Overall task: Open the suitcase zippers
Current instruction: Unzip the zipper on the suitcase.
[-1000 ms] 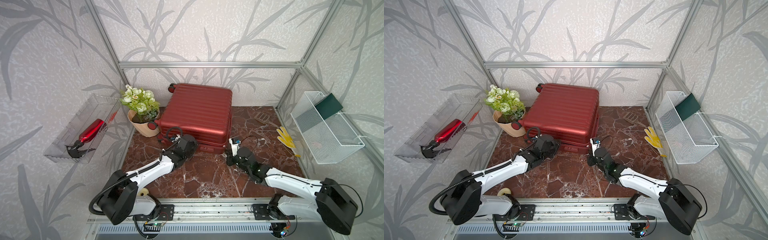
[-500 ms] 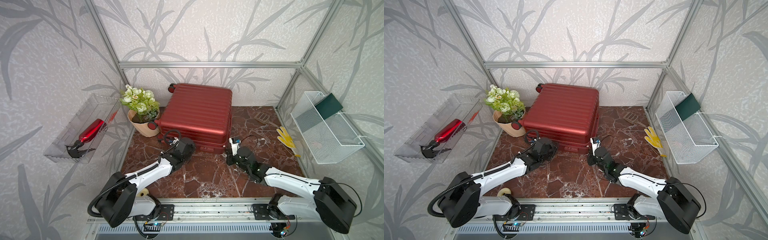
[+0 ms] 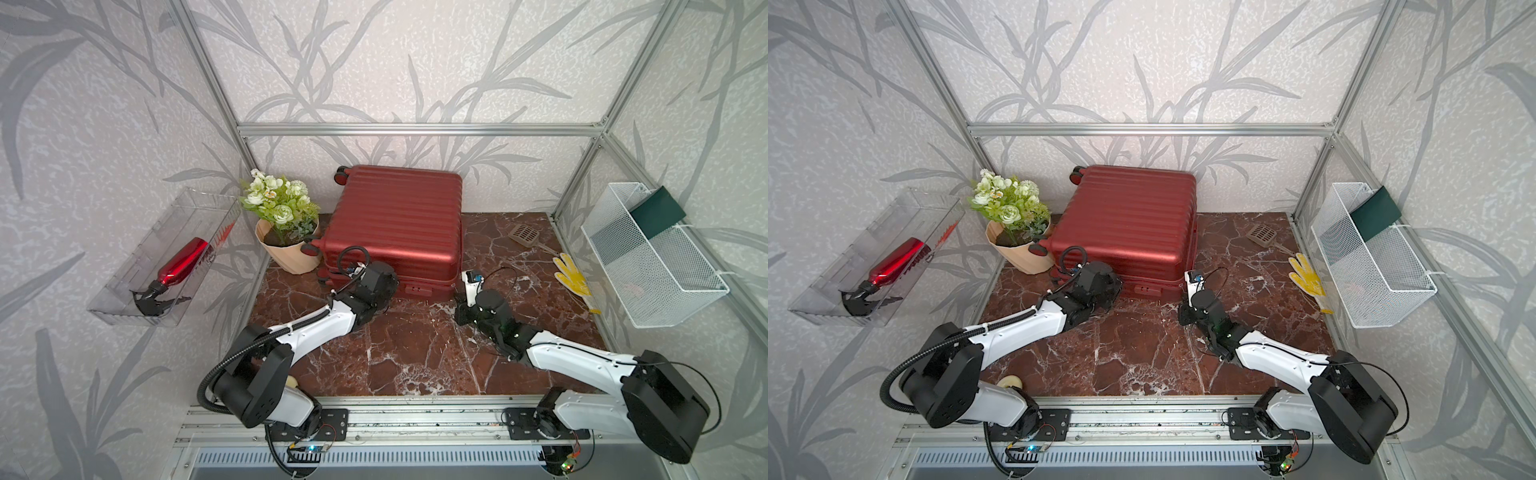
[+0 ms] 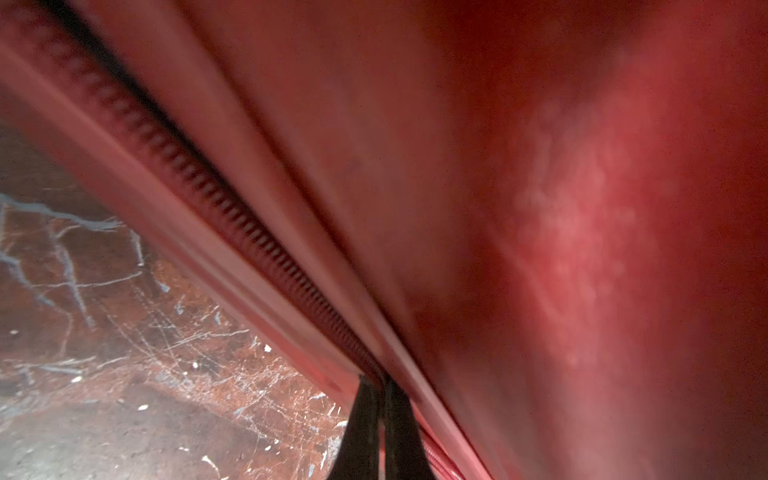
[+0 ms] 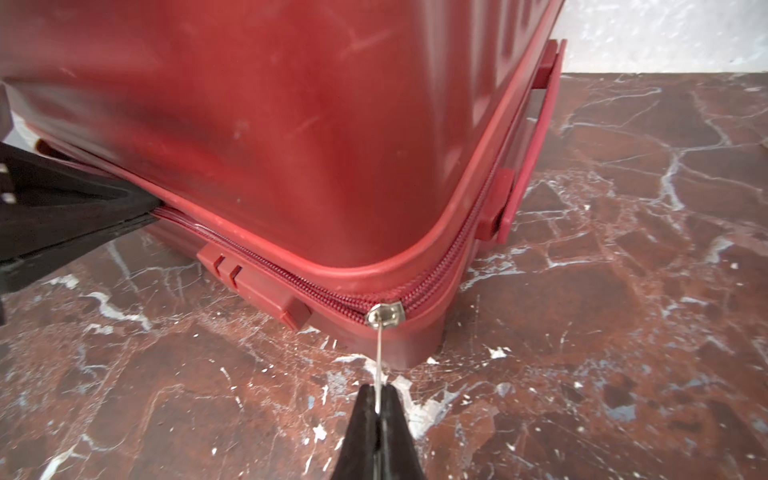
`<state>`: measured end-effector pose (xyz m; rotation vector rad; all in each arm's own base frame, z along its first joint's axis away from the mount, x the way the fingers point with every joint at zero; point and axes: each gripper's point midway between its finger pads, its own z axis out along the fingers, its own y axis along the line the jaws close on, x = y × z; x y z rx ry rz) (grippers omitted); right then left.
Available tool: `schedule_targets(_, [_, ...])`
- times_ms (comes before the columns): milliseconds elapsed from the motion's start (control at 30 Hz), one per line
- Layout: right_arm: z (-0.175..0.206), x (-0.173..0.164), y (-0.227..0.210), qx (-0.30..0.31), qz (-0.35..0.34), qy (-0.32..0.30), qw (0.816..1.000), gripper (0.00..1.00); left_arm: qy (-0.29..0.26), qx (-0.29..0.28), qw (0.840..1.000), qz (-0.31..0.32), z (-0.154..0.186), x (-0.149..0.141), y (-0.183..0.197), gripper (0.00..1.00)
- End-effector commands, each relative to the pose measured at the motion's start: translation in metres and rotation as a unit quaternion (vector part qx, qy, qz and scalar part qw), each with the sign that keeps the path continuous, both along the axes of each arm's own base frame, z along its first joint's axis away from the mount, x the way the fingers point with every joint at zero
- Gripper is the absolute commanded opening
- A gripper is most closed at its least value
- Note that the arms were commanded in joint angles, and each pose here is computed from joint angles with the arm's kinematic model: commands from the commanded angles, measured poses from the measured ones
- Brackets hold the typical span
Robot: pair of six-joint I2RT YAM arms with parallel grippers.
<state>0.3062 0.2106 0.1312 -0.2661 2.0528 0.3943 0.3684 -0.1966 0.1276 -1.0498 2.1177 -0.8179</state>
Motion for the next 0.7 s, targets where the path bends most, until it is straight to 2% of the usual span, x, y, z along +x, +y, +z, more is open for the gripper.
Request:
schedule_targets(0, [-0.012, -0.002, -0.02, -0.074, -0.021, 0.009, 0.997, 0.0, 0.08, 0.108, 0.991, 0.028, -0.048, -0.009, 0.054, 0.0])
schedule_targets(133, [-0.01, 0.013, -0.036, -0.097, -0.053, -0.001, 0.994, 0.0, 0.091, 0.126, 0.988, 0.005, -0.048, -0.014, 0.063, 0.0])
schedule_targets(367, [0.01, 0.053, -0.051, -0.08, -0.088, -0.031, 0.992, 0.0, 0.129, 0.154, 0.979, -0.011, -0.053, -0.037, 0.08, 0.0])
schedule_targets(667, [0.035, 0.115, -0.05, 0.022, -0.063, -0.075, 0.995, 0.0, 0.139, 0.17, 0.976, -0.011, -0.047, -0.047, 0.101, 0.0])
